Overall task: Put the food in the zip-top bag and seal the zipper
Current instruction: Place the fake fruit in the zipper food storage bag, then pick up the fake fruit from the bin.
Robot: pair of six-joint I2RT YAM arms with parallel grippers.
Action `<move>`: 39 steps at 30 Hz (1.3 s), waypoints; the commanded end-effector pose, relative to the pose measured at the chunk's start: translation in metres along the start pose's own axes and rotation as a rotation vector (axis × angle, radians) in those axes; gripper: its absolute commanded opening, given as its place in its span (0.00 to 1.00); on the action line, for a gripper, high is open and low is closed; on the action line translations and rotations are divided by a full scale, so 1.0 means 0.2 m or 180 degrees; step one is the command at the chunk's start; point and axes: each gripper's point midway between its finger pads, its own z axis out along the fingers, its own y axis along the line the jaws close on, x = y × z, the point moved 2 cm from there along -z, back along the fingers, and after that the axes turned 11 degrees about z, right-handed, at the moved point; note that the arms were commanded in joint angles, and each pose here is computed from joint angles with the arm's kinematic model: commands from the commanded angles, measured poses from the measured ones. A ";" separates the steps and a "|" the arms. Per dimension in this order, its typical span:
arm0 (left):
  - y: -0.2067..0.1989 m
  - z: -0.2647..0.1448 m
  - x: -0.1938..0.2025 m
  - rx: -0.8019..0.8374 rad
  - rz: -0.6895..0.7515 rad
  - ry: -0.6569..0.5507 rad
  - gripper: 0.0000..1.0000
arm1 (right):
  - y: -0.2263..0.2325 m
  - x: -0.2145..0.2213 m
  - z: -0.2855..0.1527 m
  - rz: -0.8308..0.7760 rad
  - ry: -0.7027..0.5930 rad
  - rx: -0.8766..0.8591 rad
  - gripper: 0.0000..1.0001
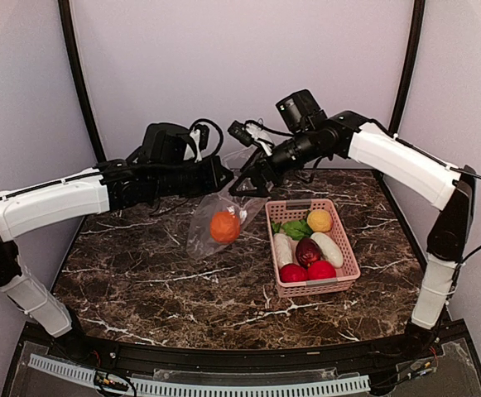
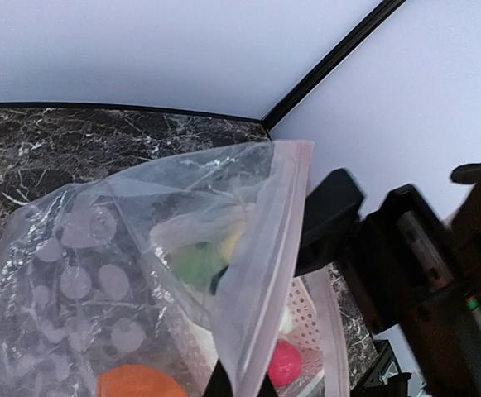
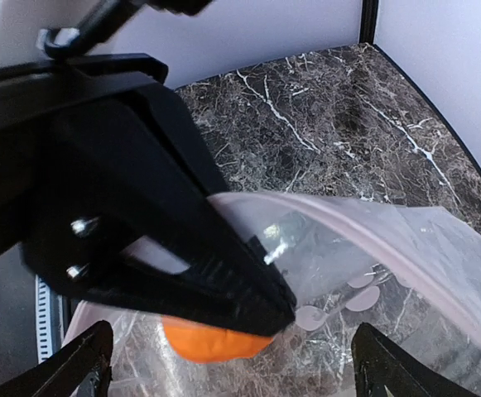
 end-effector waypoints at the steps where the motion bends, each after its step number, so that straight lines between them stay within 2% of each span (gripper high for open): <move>1: 0.09 -0.07 0.06 -0.0226 0.0023 -0.0041 0.01 | 0.16 -0.06 -0.26 -0.0344 -0.0271 -0.0112 0.99; 4: 0.17 -0.11 0.10 -0.0485 0.0165 0.0058 0.01 | 0.20 -0.05 -0.42 -0.0401 -0.0383 -0.0128 0.99; 8: 0.34 -0.30 0.01 -0.1178 0.0543 0.0229 0.01 | 0.20 0.00 -0.66 -0.0462 -0.0570 0.0009 0.99; 13: 0.37 -0.59 -0.21 -0.1623 0.1062 0.0218 0.01 | -0.09 0.21 -0.80 -0.0024 -0.0529 0.0439 0.96; 16: 0.43 -0.63 -0.22 -0.1901 0.1362 0.0558 0.01 | -0.24 0.39 -0.82 0.0273 -0.0415 0.0573 0.94; 18: 0.46 -0.60 -0.17 -0.1956 0.1459 0.0793 0.01 | -0.30 0.52 -0.80 0.0249 -0.0198 0.0717 0.92; 23: 0.47 -0.45 0.00 -0.1689 0.1397 0.1171 0.01 | -0.41 0.77 -0.73 0.0277 0.0252 0.1069 0.86; 29: 0.43 -0.27 0.12 -0.1252 0.1265 0.1139 0.01 | -0.52 0.89 -0.66 0.0506 0.0507 0.1210 0.78; 35: 0.39 -0.14 0.17 -0.0927 0.1726 0.1326 0.01 | -0.64 0.95 -0.63 0.0627 0.0699 0.1424 0.76; 39: 0.31 -0.05 0.15 -0.0600 0.2065 0.1250 0.01 | -0.73 0.97 -0.60 0.0617 0.0844 0.1523 0.74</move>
